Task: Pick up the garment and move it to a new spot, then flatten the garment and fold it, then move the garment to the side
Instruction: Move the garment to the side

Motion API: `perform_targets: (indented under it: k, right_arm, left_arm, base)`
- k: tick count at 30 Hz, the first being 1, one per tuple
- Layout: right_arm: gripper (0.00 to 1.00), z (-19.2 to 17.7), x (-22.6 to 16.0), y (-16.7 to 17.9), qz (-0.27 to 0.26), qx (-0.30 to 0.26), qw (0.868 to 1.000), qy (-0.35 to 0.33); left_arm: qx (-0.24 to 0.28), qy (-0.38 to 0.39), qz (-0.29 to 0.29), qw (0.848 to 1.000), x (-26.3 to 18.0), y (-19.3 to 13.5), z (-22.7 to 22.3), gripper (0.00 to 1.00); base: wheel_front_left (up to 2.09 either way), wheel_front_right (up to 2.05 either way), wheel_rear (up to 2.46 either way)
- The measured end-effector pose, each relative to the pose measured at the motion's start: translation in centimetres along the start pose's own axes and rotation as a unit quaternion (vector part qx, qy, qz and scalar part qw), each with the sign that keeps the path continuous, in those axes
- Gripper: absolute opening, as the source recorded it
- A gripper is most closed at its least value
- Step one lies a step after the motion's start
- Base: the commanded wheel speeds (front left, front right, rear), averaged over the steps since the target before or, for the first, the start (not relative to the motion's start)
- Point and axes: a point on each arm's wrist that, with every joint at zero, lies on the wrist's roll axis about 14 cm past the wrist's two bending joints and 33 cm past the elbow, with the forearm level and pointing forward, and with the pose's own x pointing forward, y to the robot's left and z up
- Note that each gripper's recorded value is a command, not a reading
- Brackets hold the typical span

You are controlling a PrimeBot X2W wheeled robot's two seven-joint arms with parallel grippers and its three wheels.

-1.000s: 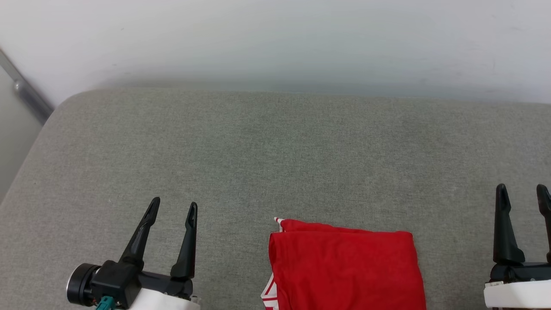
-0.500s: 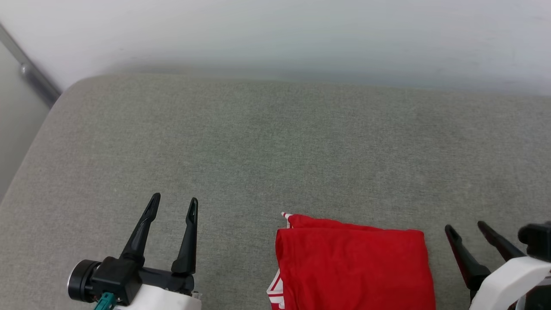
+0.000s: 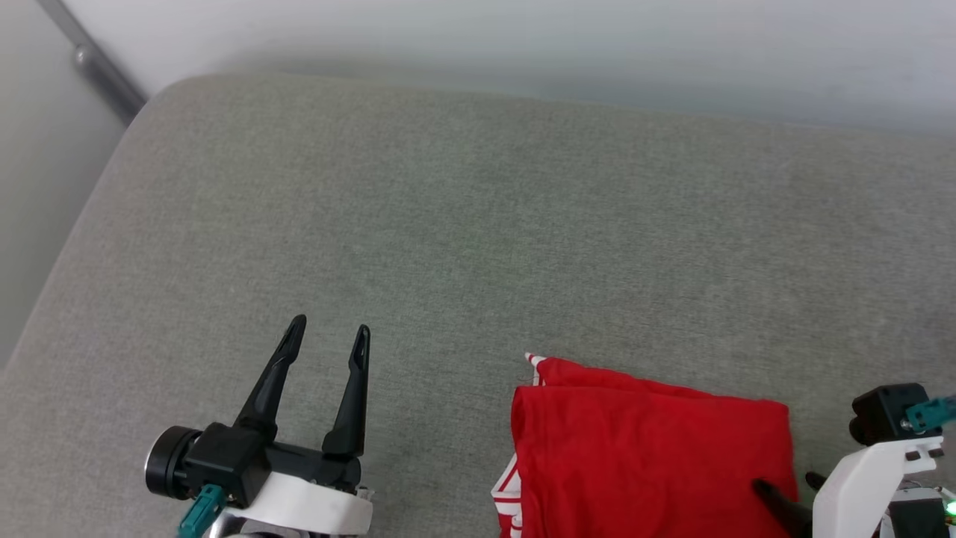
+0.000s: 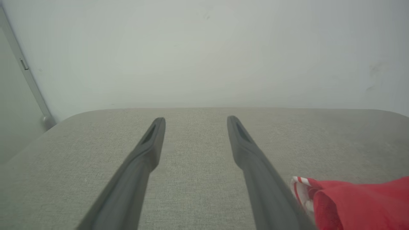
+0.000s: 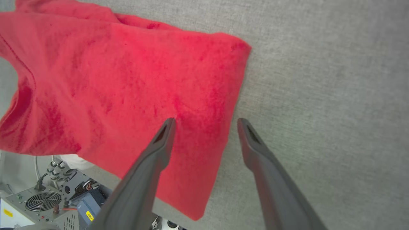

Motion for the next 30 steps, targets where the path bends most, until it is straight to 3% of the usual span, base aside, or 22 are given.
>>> perform_targets:
  k: [6,15,16,17,18,22,25,30]
  right_arm:
    - [1.00,-2.1,2.9,0.4,0.017,0.033,0.997,0.062]
    - [1.00,-2.7,5.5,1.4,0.025,0.022,0.997,0.076]
    - [0.49,-2.8,5.6,1.5,0.025,0.018,0.997,0.077]
    - [0.09,-2.8,5.7,1.6,0.025,0.012,0.997,0.077]
    - [0.00,-2.7,5.7,1.6,0.025,0.006,0.997,0.073]
    - [0.00,-1.6,5.6,1.8,0.026,-0.024,0.998,0.046]
    - [0.00,-0.3,5.0,0.9,0.002,-0.082,0.996,0.024]
    - [0.00,3.2,2.6,-2.8,-0.073,-0.199,0.977,-0.012]
  left_arm:
    - [0.006,0.007,0.013,1.000,0.0,0.7,-0.4,1.00]
    - [0.012,0.006,0.016,1.000,-0.1,0.9,-0.1,1.00]
    - [0.012,0.005,0.015,1.000,-0.1,0.8,-0.1,1.00]
    - [0.012,0.004,0.015,1.000,-0.1,0.8,0.0,1.00]
    - [0.011,0.003,0.014,1.000,-0.1,0.7,0.0,1.00]
    - [0.010,-0.001,0.000,1.000,0.1,0.0,0.2,1.00]
    - [0.006,-0.004,-0.015,1.000,0.5,-1.0,0.2,1.00]
    - [-0.009,-0.006,-0.063,0.998,1.7,-4.0,-0.1,1.00]
  base:
    - [0.00,0.00,0.00]
    - [0.00,0.00,0.00]
    - [0.00,0.00,0.00]
    - [0.00,0.00,0.00]
    - [0.00,0.00,0.00]
    - [0.00,0.00,0.00]
    - [0.00,0.00,0.00]
    - [0.00,0.00,0.00]
